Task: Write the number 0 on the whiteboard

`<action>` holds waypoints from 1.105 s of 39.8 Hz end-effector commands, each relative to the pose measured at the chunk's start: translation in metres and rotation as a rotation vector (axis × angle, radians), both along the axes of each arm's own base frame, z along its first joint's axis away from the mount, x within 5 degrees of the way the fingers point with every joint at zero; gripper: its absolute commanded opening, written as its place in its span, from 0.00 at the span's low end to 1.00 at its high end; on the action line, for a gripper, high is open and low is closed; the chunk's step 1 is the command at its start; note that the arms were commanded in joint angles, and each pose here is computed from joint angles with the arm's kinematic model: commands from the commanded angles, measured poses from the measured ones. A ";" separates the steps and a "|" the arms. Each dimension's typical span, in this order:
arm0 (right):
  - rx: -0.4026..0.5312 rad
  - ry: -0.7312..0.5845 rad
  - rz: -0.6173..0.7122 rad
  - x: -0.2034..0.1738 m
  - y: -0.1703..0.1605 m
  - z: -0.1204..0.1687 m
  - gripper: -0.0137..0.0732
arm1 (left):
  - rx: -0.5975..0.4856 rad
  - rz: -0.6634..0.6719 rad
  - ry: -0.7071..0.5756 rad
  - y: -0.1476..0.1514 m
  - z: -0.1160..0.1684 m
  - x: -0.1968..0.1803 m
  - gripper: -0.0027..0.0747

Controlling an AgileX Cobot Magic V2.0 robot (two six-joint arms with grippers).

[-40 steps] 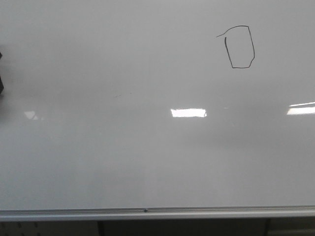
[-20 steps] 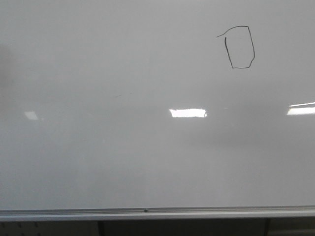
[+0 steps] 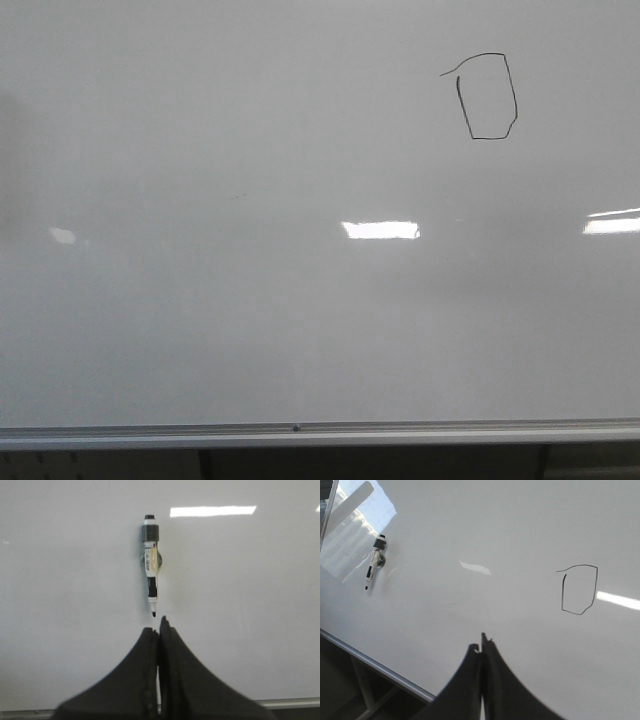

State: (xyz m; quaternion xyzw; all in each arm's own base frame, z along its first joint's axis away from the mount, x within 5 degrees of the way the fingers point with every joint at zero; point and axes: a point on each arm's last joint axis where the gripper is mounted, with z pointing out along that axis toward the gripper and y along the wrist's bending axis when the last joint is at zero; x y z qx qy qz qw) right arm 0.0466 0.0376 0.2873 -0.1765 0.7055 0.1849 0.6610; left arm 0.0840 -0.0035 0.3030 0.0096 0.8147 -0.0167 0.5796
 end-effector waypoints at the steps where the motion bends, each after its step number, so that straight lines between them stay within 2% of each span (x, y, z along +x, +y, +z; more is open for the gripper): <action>1: 0.043 -0.053 -0.044 0.001 -0.003 0.012 0.08 | -0.011 0.007 -0.156 0.000 0.019 -0.012 0.01; 9: 0.043 -0.053 -0.044 0.001 -0.003 0.012 0.08 | -0.009 0.007 -0.252 0.000 0.025 -0.031 0.01; 34: 0.043 -0.053 -0.044 0.001 -0.003 0.012 0.08 | -0.010 0.009 -0.275 0.000 0.027 -0.032 0.01; 39: 0.043 -0.053 -0.044 0.001 -0.003 0.012 0.08 | -0.011 0.014 -0.314 0.000 0.018 -0.035 0.01; 44: 0.043 -0.053 -0.044 0.001 -0.003 0.012 0.08 | -0.011 0.016 -0.324 0.000 -0.006 -0.041 0.01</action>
